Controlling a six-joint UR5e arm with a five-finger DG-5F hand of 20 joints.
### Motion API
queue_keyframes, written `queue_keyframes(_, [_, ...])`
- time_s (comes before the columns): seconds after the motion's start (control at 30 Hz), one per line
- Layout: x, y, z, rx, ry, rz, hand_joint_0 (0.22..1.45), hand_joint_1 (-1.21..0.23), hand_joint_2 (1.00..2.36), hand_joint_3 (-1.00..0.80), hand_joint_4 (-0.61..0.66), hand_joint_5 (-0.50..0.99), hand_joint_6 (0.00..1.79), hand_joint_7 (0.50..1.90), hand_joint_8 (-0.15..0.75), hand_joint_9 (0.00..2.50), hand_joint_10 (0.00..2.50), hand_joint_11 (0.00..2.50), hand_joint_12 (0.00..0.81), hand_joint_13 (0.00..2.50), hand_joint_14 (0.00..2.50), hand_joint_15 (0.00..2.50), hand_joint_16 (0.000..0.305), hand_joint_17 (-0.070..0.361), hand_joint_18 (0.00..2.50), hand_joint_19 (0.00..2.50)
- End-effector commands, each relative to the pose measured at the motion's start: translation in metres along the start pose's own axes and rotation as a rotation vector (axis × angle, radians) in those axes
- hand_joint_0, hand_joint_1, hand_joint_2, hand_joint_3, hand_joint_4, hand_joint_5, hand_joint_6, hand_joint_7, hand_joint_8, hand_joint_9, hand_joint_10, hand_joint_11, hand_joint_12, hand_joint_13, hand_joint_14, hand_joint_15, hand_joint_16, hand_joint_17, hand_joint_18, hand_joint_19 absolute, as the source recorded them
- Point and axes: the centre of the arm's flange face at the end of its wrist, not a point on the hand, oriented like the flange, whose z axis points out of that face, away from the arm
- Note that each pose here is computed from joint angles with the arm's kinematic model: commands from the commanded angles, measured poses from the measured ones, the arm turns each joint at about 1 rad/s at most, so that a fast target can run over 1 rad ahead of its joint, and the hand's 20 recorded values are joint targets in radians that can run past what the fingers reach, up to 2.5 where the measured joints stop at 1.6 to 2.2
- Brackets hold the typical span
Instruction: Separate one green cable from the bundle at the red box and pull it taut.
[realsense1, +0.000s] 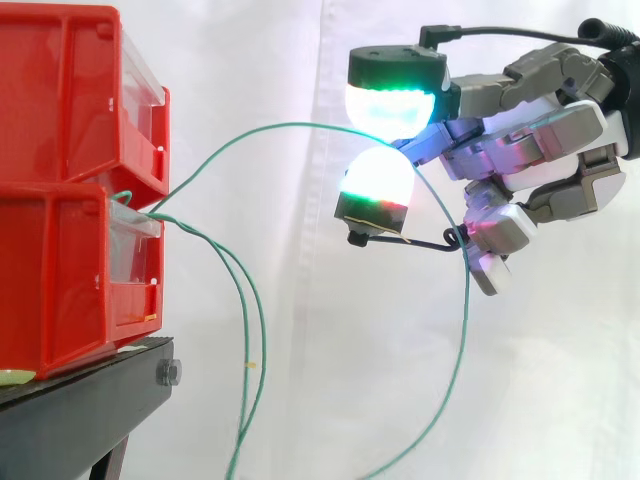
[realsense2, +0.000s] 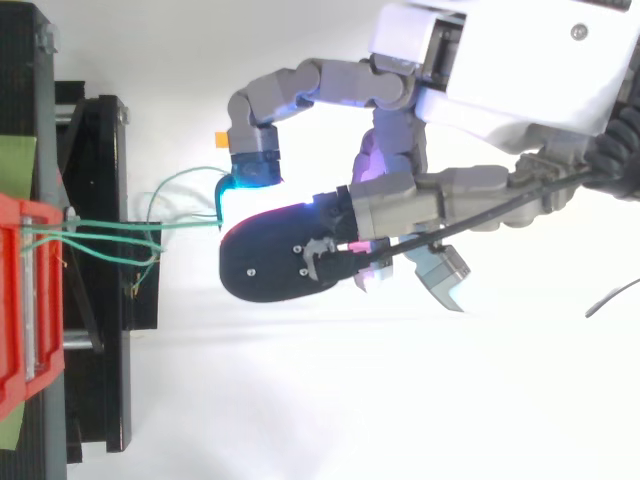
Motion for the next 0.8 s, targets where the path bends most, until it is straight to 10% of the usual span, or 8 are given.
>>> queue_keyframes(0.0, [0.0007,0.0002,-0.0002,0.0,0.001,-0.001,0.7,-0.59,1.01,-0.35,0.06,0.15,0.5,1.34,0.192,2.08,0.02,0.58,0.371,1.46,0.02,0.56,0.057,0.129,1.1,0.51])
queue_keyframes(0.77, [0.0007,0.0005,0.0001,-0.003,0.0,-0.001,0.73,-0.66,1.02,-0.23,0.03,0.15,0.5,1.34,0.205,2.07,0.02,0.61,0.374,1.45,0.02,0.56,0.055,0.124,1.1,0.52])
